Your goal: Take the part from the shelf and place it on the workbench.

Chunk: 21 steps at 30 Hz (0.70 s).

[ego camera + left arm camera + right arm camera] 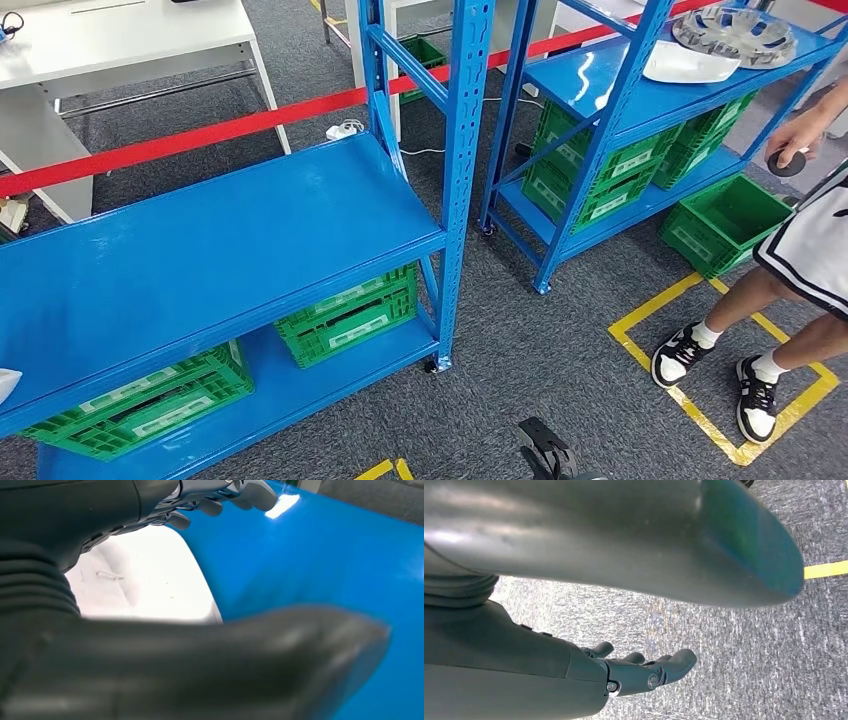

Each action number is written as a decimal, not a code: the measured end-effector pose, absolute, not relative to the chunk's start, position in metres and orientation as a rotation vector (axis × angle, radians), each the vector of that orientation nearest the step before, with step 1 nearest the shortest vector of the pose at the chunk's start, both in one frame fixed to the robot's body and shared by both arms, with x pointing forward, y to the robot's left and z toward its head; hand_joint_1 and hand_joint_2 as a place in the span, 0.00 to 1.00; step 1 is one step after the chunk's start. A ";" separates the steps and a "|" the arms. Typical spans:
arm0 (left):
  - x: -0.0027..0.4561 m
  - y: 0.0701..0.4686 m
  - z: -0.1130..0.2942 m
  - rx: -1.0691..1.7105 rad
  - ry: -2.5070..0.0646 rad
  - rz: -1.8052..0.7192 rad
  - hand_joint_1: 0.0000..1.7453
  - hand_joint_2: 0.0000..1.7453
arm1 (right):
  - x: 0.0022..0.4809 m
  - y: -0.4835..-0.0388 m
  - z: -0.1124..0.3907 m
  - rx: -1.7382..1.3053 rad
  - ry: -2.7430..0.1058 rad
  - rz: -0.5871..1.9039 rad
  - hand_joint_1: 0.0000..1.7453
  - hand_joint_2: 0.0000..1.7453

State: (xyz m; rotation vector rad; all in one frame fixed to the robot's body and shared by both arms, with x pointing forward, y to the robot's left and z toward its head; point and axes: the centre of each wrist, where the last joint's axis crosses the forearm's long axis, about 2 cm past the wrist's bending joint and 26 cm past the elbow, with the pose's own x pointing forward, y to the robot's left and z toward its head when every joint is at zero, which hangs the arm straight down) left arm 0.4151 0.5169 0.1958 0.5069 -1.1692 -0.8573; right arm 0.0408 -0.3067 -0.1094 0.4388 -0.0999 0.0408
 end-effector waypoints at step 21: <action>0.415 0.515 0.196 0.370 -1.100 -0.860 0.00 1.00 | 0.041 -0.307 -0.109 0.437 -0.096 0.052 0.00 0.00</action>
